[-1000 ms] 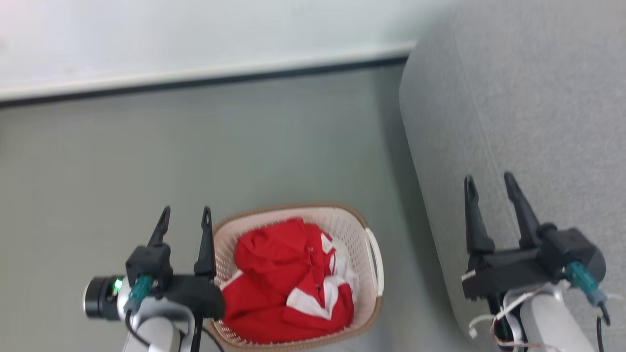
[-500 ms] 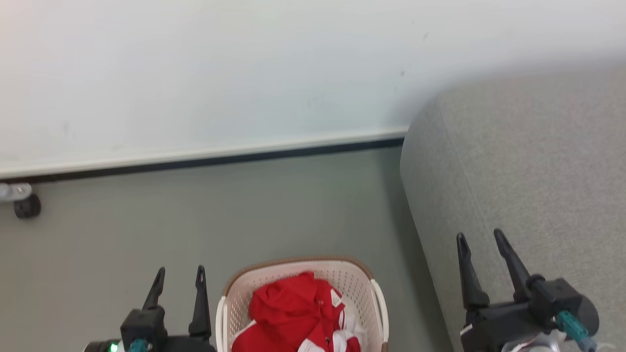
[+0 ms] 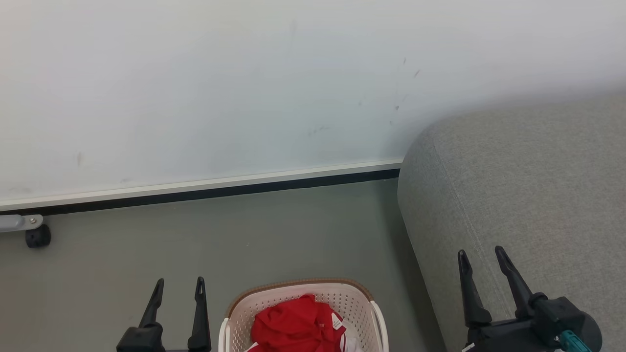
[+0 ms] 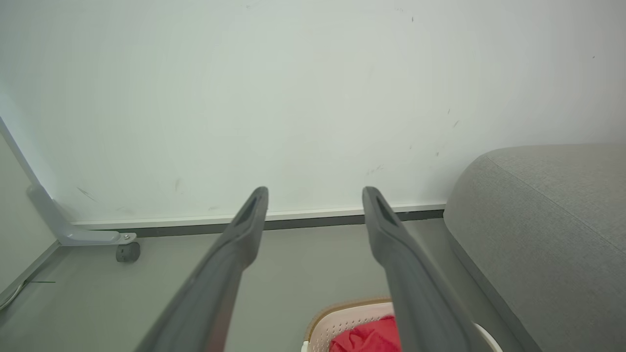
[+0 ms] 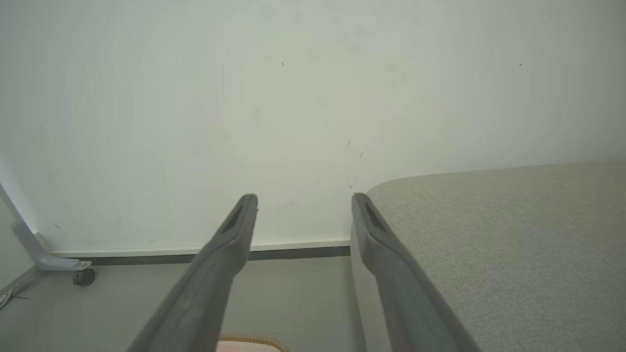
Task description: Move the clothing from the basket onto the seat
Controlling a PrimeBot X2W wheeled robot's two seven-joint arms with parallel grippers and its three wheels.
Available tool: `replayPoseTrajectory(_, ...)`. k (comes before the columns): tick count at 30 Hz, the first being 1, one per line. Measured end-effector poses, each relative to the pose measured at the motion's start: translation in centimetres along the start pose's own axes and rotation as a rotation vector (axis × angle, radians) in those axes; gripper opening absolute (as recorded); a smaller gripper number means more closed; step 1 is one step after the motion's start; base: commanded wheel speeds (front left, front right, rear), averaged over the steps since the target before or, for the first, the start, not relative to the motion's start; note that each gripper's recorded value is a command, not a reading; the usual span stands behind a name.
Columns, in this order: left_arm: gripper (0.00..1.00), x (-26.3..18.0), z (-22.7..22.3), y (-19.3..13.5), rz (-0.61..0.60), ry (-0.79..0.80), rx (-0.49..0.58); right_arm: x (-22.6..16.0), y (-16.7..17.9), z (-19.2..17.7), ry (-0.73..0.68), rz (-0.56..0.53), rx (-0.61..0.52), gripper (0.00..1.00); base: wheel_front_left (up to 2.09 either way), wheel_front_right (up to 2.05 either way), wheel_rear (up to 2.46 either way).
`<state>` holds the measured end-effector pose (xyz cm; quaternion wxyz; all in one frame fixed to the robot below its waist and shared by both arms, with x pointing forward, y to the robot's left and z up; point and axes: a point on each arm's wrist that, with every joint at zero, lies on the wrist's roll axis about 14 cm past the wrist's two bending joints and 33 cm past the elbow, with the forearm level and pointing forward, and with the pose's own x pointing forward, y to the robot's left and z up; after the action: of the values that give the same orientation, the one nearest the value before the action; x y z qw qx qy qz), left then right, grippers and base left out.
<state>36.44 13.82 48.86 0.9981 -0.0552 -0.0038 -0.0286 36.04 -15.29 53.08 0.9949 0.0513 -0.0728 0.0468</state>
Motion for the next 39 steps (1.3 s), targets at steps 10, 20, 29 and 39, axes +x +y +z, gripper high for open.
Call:
replayPoseTrajectory(10, 1.00, -0.1, 0.4, 0.0, -0.001, -0.014, 0.000, -0.2, 0.0, 0.1, -0.005, 0.000, 0.002, 1.00, 0.00, 0.00, 0.00)
replayPoseTrajectory(20, 1.00, -0.3, 0.2, 0.3, 0.004, -0.007, 0.005, -0.1, -0.1, 0.1, -0.005, -0.002, 0.004, 1.00, 0.00, 0.00, 0.00)
replayPoseTrajectory(29, 1.00, 0.5, -1.1, -0.7, -0.037, 0.030, 0.018, 0.6, -1.3, -0.5, 0.012, -0.018, -0.016, 1.00, 0.00, 0.00, 0.00)
replayPoseTrajectory(39, 1.00, 3.2, -5.2, -2.7, -0.143, 0.145, 0.085, 3.3, -3.0, -1.2, 0.017, -0.052, -0.032, 1.00, 0.00, 0.00, 0.00)
